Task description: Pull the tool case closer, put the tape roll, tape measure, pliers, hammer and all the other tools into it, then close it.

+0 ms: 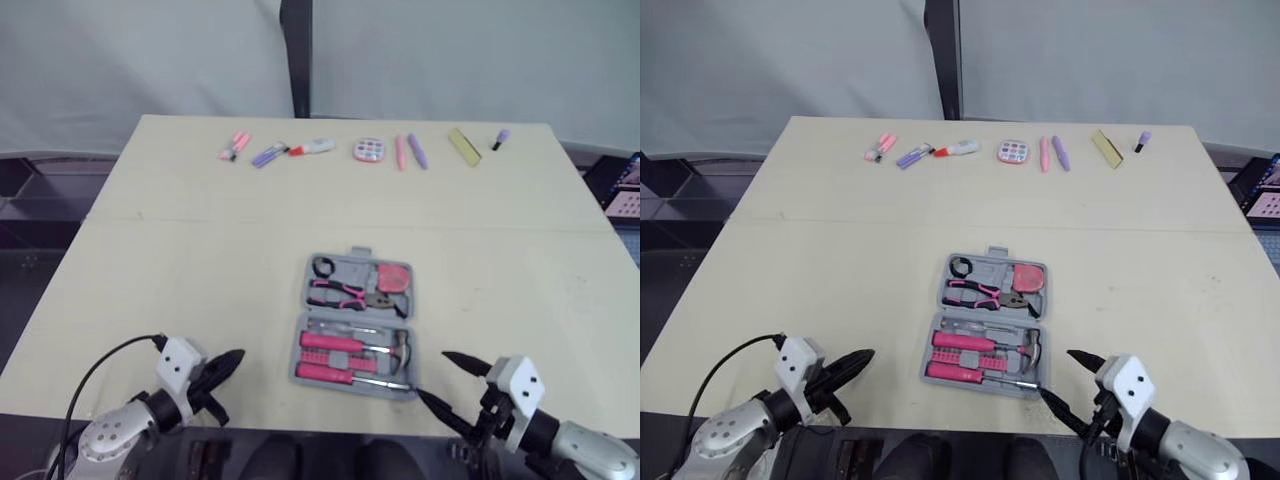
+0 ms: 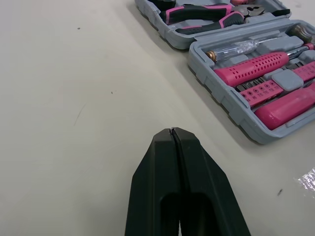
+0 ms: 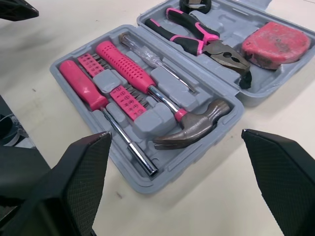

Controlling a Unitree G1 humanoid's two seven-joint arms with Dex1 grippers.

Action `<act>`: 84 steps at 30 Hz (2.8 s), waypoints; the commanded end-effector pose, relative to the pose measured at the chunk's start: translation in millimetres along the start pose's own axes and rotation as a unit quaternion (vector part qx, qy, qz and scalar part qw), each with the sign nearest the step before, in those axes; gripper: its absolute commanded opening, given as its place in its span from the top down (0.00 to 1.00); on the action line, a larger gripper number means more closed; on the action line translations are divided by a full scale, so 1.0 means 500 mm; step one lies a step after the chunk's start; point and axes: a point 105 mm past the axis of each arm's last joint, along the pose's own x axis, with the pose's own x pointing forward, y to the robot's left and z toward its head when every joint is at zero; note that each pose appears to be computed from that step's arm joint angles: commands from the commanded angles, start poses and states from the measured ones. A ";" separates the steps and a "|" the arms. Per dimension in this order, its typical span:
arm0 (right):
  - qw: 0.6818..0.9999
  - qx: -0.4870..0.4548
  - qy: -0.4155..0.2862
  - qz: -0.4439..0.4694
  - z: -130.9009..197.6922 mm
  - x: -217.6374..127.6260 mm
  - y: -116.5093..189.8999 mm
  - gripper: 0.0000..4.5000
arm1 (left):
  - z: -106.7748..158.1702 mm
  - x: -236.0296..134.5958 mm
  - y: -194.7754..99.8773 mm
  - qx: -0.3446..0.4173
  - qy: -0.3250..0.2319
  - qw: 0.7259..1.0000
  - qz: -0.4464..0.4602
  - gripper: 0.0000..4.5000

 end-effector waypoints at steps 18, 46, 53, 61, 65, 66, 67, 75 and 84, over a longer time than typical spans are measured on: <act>0.990 -0.050 0.062 -0.119 0.002 0.071 -0.184 0.99 | 0.075 0.211 0.059 0.075 0.016 0.995 -0.070 1.00; 0.992 -0.002 0.126 -0.025 0.018 0.187 -0.143 0.99 | 0.066 0.272 0.007 0.119 0.083 0.972 -0.185 1.00; 0.992 -0.005 0.126 -0.009 0.023 0.200 -0.130 0.99 | 0.058 0.273 -0.018 0.119 0.089 0.967 -0.208 1.00; 0.992 -0.008 0.126 0.012 0.031 0.210 -0.115 0.99 | 0.051 0.277 -0.031 0.116 0.091 0.966 -0.214 1.00; 0.991 -0.009 0.130 0.032 0.029 0.205 -0.102 0.99 | 0.043 0.270 -0.040 0.114 0.092 0.965 -0.217 1.00; 0.991 -0.009 0.131 0.037 0.029 0.204 -0.098 0.99 | 0.042 0.268 -0.044 0.114 0.092 0.965 -0.218 1.00; 0.990 -0.009 0.132 0.042 0.029 0.203 -0.094 0.99 | 0.042 0.266 -0.047 0.111 0.091 0.965 -0.218 1.00; 0.989 -0.010 0.134 0.067 0.033 0.194 -0.075 0.99 | 0.030 0.246 -0.064 0.103 0.094 0.965 -0.220 1.00; 0.985 -0.004 0.145 0.094 0.025 0.183 -0.048 0.99 | 0.022 0.219 -0.075 0.093 0.104 0.966 -0.218 1.00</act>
